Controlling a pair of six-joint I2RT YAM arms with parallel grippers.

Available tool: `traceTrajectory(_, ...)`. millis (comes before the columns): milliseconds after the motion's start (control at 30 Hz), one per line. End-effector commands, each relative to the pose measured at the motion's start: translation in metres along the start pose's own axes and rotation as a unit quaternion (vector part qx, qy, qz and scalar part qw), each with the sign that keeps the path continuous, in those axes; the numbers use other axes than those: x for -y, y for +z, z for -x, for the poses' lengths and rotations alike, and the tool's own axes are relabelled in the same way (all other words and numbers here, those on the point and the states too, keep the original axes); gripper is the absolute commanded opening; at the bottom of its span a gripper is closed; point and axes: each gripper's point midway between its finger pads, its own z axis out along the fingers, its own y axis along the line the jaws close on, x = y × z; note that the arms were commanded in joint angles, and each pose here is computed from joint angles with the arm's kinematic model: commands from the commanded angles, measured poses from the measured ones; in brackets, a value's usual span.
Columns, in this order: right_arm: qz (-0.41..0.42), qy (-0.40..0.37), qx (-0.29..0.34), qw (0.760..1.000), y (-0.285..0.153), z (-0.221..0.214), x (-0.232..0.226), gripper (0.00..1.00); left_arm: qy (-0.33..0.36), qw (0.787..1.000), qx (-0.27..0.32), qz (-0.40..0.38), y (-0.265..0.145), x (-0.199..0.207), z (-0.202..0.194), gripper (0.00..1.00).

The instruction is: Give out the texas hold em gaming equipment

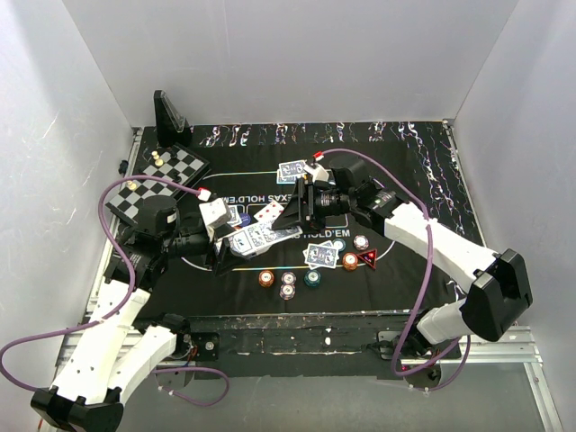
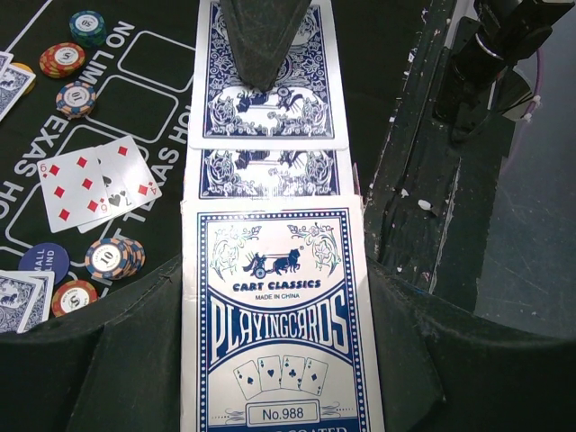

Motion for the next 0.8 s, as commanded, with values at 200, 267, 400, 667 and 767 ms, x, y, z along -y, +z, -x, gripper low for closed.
traceTrajectory(200, 0.028, -0.023, 0.006, 0.999, -0.016, 0.003, -0.024, 0.52, 0.024, 0.999, 0.026, -0.003, -0.004, 0.003, 0.014, 0.00)
traceTrajectory(267, 0.031, -0.027, 0.006, 0.999, -0.018, 0.004, -0.027, 0.50, 0.023, 0.999, 0.025, -0.003, -0.004, 0.003, 0.013, 0.00)
traceTrajectory(400, 0.030, -0.036, 0.011, 0.999, -0.022, 0.005, -0.032, 0.49, 0.022, 0.999, 0.025, -0.004, -0.004, 0.003, 0.013, 0.00)
traceTrajectory(667, 0.015, -0.047, 0.022, 0.999, -0.038, 0.009, -0.031, 0.49, 0.023, 0.999, 0.029, -0.003, -0.006, 0.004, 0.015, 0.00)
traceTrajectory(767, 0.011, -0.049, 0.019, 0.999, -0.041, 0.009, -0.030, 0.50, 0.024, 0.999, 0.029, -0.003, -0.006, 0.005, 0.015, 0.00)
